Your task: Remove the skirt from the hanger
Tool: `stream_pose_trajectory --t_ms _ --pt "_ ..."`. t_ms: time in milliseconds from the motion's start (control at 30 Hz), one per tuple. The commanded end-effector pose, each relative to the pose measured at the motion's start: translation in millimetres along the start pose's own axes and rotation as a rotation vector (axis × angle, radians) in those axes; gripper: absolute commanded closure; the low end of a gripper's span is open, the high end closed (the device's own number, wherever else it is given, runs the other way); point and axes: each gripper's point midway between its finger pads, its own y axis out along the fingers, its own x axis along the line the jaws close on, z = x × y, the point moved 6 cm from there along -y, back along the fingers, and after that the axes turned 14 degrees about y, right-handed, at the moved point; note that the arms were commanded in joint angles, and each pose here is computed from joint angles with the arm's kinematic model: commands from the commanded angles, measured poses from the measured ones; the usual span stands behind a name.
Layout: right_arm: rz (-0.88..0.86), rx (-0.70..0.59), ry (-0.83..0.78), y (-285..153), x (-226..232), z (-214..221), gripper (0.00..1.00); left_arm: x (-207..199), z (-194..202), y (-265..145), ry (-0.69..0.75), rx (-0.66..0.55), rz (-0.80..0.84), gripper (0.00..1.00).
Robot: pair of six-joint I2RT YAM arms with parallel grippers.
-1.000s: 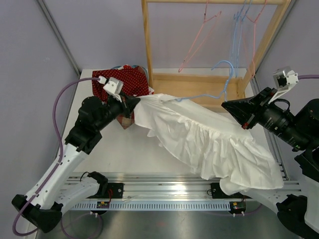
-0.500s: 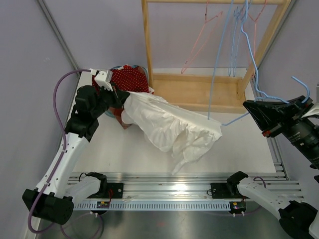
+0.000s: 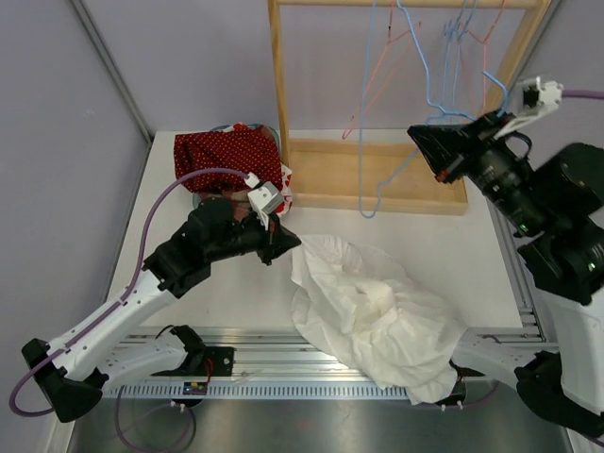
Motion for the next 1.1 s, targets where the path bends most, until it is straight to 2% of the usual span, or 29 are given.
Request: stream_pose_trajectory --t_ms 0,33,100,167,467,633,833,1067 --pt "-0.063 -0.029 0.013 36 11 -12 1.00 27 1 -17 0.015 0.063 -0.272 1.00" --pt "-0.045 0.014 0.022 56 5 -3 1.00 32 2 -21 0.014 0.082 -0.314 1.00" --pt "-0.046 0.047 0.030 68 5 -1 1.00 41 3 -29 0.016 0.112 -0.415 1.00" --pt "-0.017 0.090 0.049 87 -3 10 1.00 42 -1 -34 0.026 0.104 -0.434 1.00" --pt "0.211 0.179 0.081 112 -47 46 1.00 32 -1 -30 0.004 0.055 -0.355 1.00" --pt "0.264 0.177 0.074 129 -53 43 1.00 30 -4 -29 -0.001 0.035 -0.337 1.00" --pt "0.340 0.234 0.067 153 -68 57 1.00 29 -2 -30 0.001 0.036 -0.337 1.00" --pt "0.340 0.307 0.096 155 -74 76 1.00 28 2 -35 0.009 0.028 -0.342 1.00"
